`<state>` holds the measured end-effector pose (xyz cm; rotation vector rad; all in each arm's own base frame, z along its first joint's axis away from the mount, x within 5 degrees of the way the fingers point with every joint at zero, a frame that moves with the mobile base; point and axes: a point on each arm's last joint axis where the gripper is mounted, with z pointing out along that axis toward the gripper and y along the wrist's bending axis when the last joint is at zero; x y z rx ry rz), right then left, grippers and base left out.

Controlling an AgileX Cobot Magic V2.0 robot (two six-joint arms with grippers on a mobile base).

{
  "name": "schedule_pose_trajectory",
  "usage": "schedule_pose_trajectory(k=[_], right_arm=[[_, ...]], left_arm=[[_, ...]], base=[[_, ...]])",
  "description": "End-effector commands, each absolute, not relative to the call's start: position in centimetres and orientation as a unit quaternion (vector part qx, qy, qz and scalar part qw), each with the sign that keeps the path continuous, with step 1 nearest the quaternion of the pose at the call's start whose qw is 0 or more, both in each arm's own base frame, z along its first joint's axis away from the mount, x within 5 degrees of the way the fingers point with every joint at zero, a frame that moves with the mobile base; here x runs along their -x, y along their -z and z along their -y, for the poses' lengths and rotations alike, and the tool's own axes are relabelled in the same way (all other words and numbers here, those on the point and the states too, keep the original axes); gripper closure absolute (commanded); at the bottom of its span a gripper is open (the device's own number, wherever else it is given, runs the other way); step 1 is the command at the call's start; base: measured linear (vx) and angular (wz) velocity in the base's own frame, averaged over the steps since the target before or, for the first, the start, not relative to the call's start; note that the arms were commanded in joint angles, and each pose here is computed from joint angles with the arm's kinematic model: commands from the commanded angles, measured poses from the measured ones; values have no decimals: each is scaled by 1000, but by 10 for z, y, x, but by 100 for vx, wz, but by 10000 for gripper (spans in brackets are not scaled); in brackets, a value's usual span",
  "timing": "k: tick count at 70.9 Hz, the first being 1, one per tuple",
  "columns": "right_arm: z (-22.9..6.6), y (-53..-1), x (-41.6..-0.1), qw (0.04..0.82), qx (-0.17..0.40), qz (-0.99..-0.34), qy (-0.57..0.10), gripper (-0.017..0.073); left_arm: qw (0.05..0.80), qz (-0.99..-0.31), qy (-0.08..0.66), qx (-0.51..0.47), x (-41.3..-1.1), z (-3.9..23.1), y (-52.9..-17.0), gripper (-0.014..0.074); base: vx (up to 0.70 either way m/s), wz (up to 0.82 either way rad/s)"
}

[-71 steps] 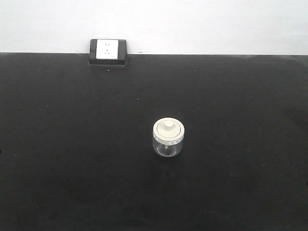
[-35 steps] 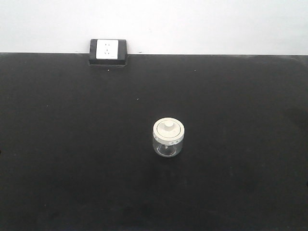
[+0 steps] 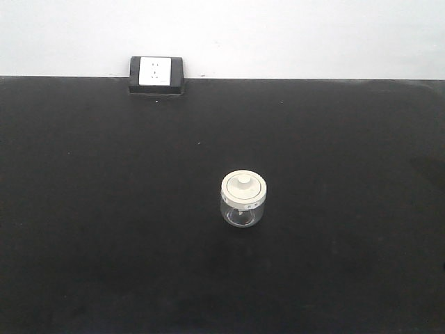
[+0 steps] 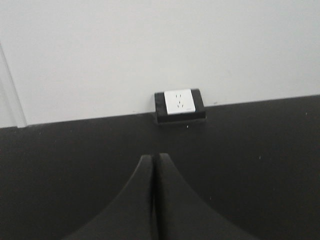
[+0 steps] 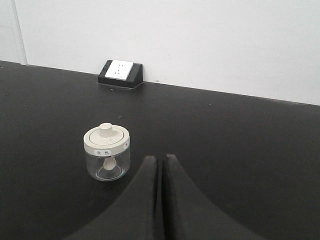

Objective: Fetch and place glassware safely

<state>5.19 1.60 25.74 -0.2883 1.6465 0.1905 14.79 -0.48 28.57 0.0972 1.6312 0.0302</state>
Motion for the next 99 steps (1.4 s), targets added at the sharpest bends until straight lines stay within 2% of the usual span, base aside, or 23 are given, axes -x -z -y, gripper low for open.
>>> schedule_pose_trajectory(k=[1, 11, 32, 48, 67, 99], right_arm=[[-16, -271, -52, 698, 124, -700, -82, 563], [-16, -271, -52, 698, 124, -700, -82, 563], [-16, -271, -52, 698, 124, -700, -82, 563], [-16, -271, -52, 698, 124, -700, -82, 563], [-16, -271, -52, 698, 124, -701, -82, 563], [-16, -271, -52, 698, 124, -701, -82, 563]], left_arm=[[702, -711, -15, -48, -140, 5, -298, 601], [704, -708, -17, -47, -121, 5, -288, 601], [715, -697, -15, -42, -79, 3, -232, 601], [714, -699, -7, -27, -62, 2, -195, 601], [672, -741, 18, -1, -56, 2, -182, 601], [677, -736, 16, -3, -57, 2, -183, 601]], base=[[0, 0], [0, 0], [0, 0], [0, 0], [0, 0], [0, 0]])
